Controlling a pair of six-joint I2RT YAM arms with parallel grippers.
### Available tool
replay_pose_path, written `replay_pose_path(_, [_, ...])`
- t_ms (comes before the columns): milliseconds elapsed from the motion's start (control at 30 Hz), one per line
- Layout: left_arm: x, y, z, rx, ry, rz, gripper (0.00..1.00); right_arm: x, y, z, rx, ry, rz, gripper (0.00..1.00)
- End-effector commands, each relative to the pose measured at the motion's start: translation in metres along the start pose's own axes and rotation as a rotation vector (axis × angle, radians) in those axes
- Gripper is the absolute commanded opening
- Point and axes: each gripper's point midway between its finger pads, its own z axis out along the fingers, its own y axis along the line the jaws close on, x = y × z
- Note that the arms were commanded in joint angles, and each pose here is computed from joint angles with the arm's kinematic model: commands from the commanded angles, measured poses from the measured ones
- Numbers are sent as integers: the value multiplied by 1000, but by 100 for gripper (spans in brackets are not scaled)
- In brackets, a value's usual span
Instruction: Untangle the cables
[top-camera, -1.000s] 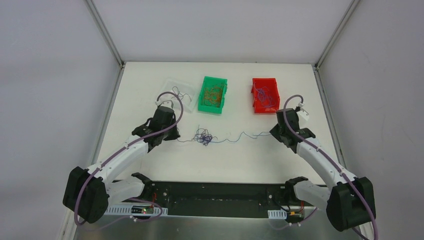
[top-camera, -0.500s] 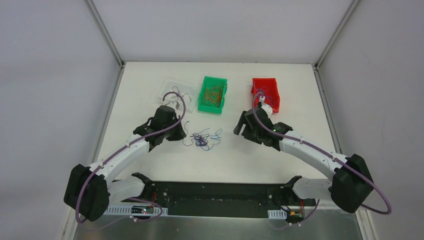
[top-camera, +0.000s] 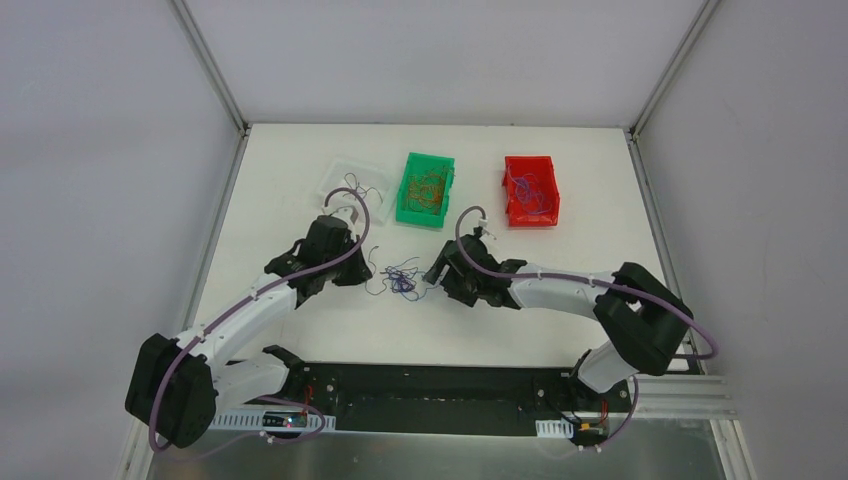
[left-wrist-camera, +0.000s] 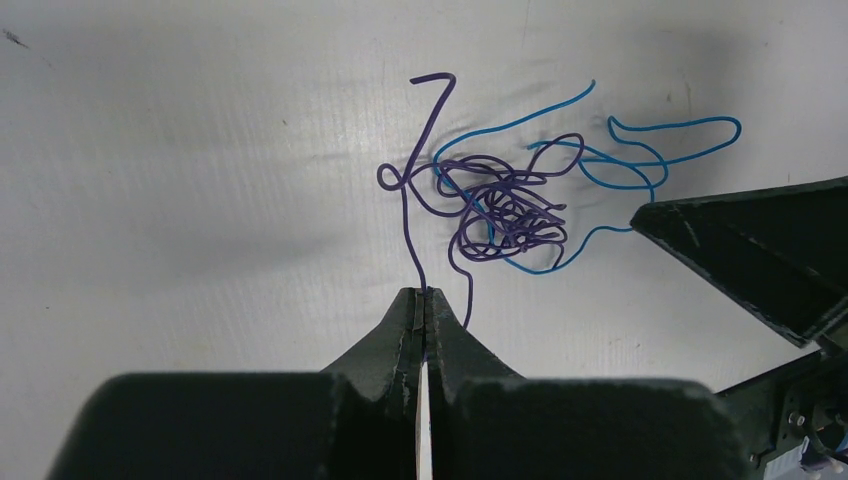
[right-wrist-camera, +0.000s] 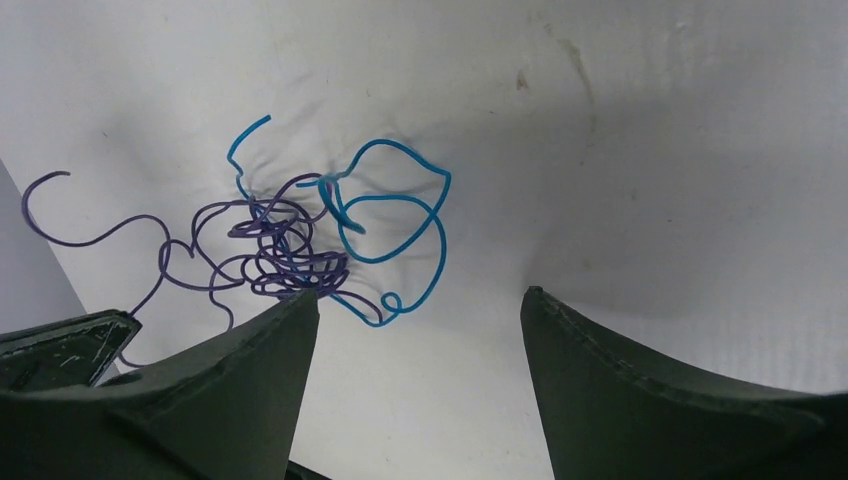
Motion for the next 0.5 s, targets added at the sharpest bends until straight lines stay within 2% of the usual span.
replay_pose_path(0, [-9,-4,-5,25,-52,-9,0,-3,28,15,-79,-33,137,78])
replay_pose_path(100, [-10,-3,-6,21,-58,-8,0,-2,25,28,-51,-46,179,76])
replay_pose_path(167, [-9,-3,-6,19,-58,-7,0,-3,24,36,-27,-55,199,70])
replay_pose_path(200, [-10,-3,-6,19,-59,-7,0,-3,23,38,-18,-61,204,63])
replay_pose_path(333, [-13,3,-7,-11,-81,-11,0,-18,12,37,8,-130,218,15])
replay_pose_path(367, [-13,6,-7,-28,-88,-15,0,-24,8,35,14,-145,223,7])
replay_pose_path(400, [-14,10,-8,-47,-96,-21,0,-31,2,32,21,-162,227,0])
replay_pose_path(467, [-18,27,-12,-144,-129,-43,0,-47,-18,22,65,-209,224,0])
